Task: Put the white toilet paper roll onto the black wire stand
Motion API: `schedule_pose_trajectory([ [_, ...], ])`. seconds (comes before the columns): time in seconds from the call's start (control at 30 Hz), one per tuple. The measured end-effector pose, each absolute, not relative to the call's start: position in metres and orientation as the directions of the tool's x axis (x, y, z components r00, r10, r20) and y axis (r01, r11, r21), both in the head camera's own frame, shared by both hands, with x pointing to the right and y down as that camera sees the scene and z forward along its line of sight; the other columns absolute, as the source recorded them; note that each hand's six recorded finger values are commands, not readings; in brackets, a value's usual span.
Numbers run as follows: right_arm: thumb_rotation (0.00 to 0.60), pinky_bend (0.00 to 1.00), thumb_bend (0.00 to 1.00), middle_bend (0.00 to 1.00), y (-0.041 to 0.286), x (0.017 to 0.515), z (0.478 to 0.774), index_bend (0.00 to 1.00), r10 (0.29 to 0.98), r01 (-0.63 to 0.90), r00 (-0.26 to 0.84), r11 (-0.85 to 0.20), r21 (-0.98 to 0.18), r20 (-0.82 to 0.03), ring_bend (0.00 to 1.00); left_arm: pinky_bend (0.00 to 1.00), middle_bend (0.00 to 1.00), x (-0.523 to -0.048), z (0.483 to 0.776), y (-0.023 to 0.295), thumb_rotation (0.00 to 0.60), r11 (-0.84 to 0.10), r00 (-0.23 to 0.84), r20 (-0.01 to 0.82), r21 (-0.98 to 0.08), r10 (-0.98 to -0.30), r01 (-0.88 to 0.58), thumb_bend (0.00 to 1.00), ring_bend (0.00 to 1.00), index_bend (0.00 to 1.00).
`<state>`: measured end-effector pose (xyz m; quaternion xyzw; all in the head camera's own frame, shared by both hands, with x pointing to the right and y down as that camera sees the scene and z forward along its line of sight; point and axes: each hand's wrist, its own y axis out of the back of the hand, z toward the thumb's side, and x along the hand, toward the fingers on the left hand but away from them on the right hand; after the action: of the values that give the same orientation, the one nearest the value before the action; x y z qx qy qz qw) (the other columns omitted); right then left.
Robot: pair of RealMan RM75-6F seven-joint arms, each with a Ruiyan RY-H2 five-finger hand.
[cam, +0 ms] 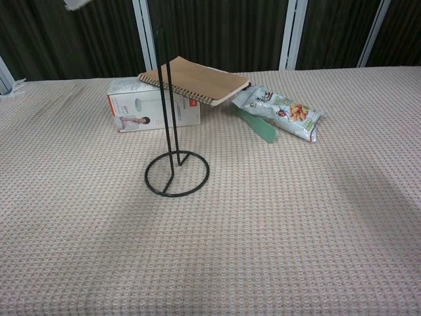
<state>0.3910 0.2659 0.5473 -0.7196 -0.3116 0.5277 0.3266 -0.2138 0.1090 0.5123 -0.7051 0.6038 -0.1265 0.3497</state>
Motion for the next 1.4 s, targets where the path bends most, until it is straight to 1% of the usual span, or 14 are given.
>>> schedule_pose_trajectory([
  [0.27,0.600,0.00,0.11,0.00,0.264,0.393,0.543,0.00,0.796,0.120,0.252,-0.590,-0.799,-0.550,0.00,1.00,0.88,-0.168,0.545,0.104,0.600,-0.101,0.305,-0.160,-0.720,-0.939,-0.687,0.90,0.82,0.69],
  [0.63,0.600,0.00,0.11,0.00,0.263,0.397,0.539,0.00,0.804,0.130,0.248,-0.580,-0.804,-0.540,0.00,1.00,0.88,-0.160,0.554,0.107,0.600,-0.113,0.338,-0.146,-0.759,-0.930,-0.641,0.89,0.82,0.69],
  [0.67,0.600,0.00,0.11,0.00,0.263,0.396,0.539,0.00,0.804,0.130,0.248,-0.580,-0.804,-0.540,0.00,1.00,0.86,-0.160,0.555,0.107,0.600,-0.120,0.340,-0.137,-0.762,-0.930,-0.637,0.88,0.81,0.68],
  [0.73,0.600,0.00,0.11,0.00,0.263,0.396,0.539,0.00,0.804,0.130,0.248,-0.580,-0.804,-0.540,0.00,0.97,0.79,-0.160,0.558,0.108,0.600,-0.129,0.346,-0.127,-0.766,-0.930,-0.629,0.82,0.74,0.63],
  [0.77,0.600,0.00,0.11,0.00,0.263,0.396,0.539,0.00,0.805,0.130,0.248,-0.580,-0.804,-0.540,0.00,0.91,0.70,-0.160,0.559,0.109,0.600,-0.136,0.355,-0.121,-0.773,-0.927,-0.620,0.75,0.65,0.55],
  [0.8,0.600,0.00,0.11,0.00,0.263,0.396,0.539,0.00,0.805,0.129,0.247,-0.580,-0.805,-0.540,0.00,0.76,0.56,-0.160,0.561,0.110,0.600,-0.143,0.365,-0.116,-0.779,-0.924,-0.611,0.66,0.51,0.41],
  [0.83,0.600,0.00,0.11,0.00,0.263,0.397,0.539,0.00,0.805,0.129,0.247,-0.580,-0.805,-0.540,0.00,0.63,0.48,-0.160,0.563,0.111,0.600,-0.151,0.374,-0.110,-0.784,-0.921,-0.602,0.61,0.42,0.32],
  [0.87,0.600,0.00,0.11,0.00,0.263,0.397,0.539,0.00,0.805,0.129,0.246,-0.580,-0.805,-0.540,0.00,0.39,0.34,-0.160,0.565,0.111,0.600,-0.164,0.387,-0.098,-0.790,-0.917,-0.590,0.54,0.27,0.19],
  [0.9,0.600,0.00,0.11,0.00,0.263,0.396,0.539,0.00,0.805,0.129,0.246,-0.579,-0.805,-0.540,0.00,0.21,0.24,-0.160,0.567,0.111,0.600,-0.175,0.396,-0.088,-0.795,-0.914,-0.581,0.50,0.16,0.10],
  [0.93,0.600,0.00,0.11,0.00,0.262,0.396,0.539,0.00,0.806,0.130,0.247,-0.578,-0.806,-0.538,0.00,0.12,0.18,-0.160,0.569,0.111,0.600,-0.184,0.404,-0.078,-0.801,-0.911,-0.570,0.47,0.09,0.05],
  [0.97,0.600,0.00,0.11,0.00,0.262,0.396,0.539,0.00,0.806,0.132,0.247,-0.577,-0.806,-0.537,0.00,0.07,0.11,-0.161,0.571,0.111,0.600,-0.188,0.411,-0.069,-0.811,-0.909,-0.554,0.44,0.04,0.01],
  [1.07,0.600,0.00,0.11,0.00,0.262,0.397,0.538,0.00,0.808,0.134,0.247,-0.576,-0.807,-0.536,0.00,0.01,0.01,-0.163,0.571,0.110,0.600,-0.166,0.409,-0.077,-0.833,-0.909,-0.528,0.39,0.00,0.00],
  [1.17,0.600,0.00,0.11,0.00,0.262,0.397,0.538,0.00,0.808,0.133,0.247,-0.575,-0.808,-0.534,0.00,0.00,0.00,-0.163,0.569,0.111,0.600,-0.149,0.408,-0.092,-0.841,-0.908,-0.520,0.38,0.00,0.00],
  [1.4,0.600,0.00,0.11,0.00,0.262,0.397,0.536,0.00,0.815,0.137,0.249,-0.565,-0.814,-0.524,0.00,0.00,0.00,-0.160,0.567,0.118,0.600,-0.172,0.426,-0.082,-0.834,-0.901,-0.524,0.38,0.00,0.00],
])
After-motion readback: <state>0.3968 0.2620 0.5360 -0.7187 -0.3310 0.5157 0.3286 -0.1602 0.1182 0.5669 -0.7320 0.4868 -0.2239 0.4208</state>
